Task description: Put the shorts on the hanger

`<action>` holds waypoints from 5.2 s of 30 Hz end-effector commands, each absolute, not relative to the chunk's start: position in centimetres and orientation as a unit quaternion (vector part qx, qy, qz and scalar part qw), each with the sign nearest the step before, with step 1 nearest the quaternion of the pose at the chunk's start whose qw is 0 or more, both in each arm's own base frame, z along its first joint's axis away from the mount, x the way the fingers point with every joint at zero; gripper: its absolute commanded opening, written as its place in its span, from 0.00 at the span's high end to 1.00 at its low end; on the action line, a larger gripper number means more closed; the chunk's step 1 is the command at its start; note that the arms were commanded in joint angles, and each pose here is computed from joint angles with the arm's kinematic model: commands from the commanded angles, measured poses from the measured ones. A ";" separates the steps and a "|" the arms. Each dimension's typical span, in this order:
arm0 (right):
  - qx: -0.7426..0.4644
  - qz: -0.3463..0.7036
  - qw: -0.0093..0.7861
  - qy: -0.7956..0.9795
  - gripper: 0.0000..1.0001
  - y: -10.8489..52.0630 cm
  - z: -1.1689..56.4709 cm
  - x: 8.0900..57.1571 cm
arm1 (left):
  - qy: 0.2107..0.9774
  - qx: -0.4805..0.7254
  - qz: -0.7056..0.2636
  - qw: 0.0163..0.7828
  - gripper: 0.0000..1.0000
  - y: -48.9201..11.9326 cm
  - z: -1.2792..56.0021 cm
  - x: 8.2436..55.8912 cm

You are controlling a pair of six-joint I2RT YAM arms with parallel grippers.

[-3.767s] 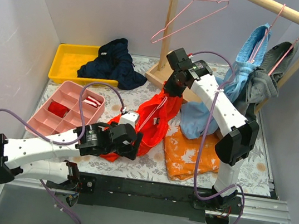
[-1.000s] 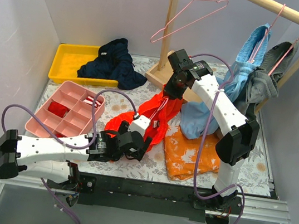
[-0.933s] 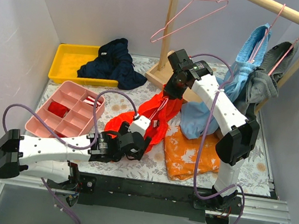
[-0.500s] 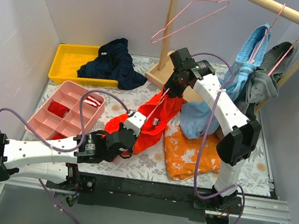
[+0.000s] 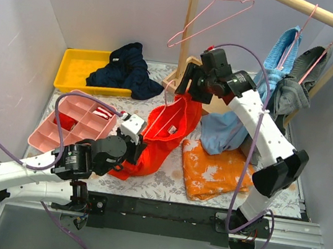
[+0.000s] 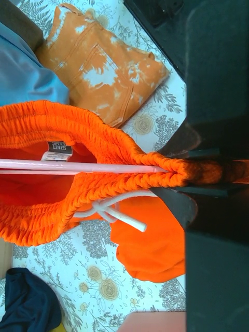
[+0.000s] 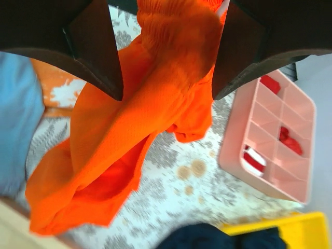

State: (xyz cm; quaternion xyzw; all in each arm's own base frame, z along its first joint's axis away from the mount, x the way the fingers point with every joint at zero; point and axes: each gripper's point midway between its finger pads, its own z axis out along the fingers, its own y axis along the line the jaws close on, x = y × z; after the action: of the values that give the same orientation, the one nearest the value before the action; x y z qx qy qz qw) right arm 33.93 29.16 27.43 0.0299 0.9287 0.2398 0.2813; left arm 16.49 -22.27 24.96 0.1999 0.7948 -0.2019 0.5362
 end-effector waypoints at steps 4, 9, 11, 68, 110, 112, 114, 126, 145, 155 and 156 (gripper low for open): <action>-0.052 0.304 0.432 0.847 0.25 29.1 38.3 34.4 | 0.789 0.169 -0.236 0.541 1.00 -21.2 27.7 15.9; -0.110 0.308 0.486 0.811 0.35 28.4 40.5 32.9 | 0.792 0.152 -0.253 0.535 1.00 -20.9 29.4 15.5; -0.130 0.291 0.498 0.806 0.41 28.1 40.5 32.1 | 0.797 0.145 -0.246 0.533 1.00 -20.6 29.9 15.6; -0.110 0.230 0.603 0.756 0.27 17.4 43.5 21.7 | 0.658 0.247 -0.302 0.644 1.00 -31.0 47.3 28.2; -0.231 0.264 0.480 0.804 0.29 19.2 28.1 17.2 | 0.549 0.257 -0.348 0.715 1.00 -42.6 52.4 41.8; -0.234 0.266 0.484 0.800 0.29 19.1 28.4 17.0 | 0.549 0.257 -0.349 0.715 1.00 -43.1 52.0 42.2; -0.241 0.275 0.486 0.794 0.29 19.3 28.7 16.7 | 0.545 0.256 -0.351 0.717 1.00 -43.5 51.8 42.6; -0.248 0.288 0.501 0.777 0.29 19.0 29.3 16.1 | 0.533 0.244 -0.378 0.716 1.00 -46.0 49.9 44.2; -0.234 0.284 0.508 0.779 0.29 18.6 29.7 16.3 | 0.528 0.251 -0.399 0.706 0.87 -48.2 48.2 43.8; -0.224 0.289 0.513 0.777 0.29 18.4 30.2 16.2 | 0.518 0.248 -0.404 0.713 0.49 -46.8 50.4 42.1; -0.223 0.288 0.512 0.778 0.29 18.4 30.2 16.2 | 0.517 0.245 -0.404 0.714 0.44 -46.7 50.6 42.0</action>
State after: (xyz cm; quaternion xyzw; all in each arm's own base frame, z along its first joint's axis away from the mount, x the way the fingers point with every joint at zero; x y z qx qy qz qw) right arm 15.89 18.40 28.39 -0.2379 0.7930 0.2768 0.4877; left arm 45.31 -49.60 42.00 0.2612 0.5821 -0.3838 0.6675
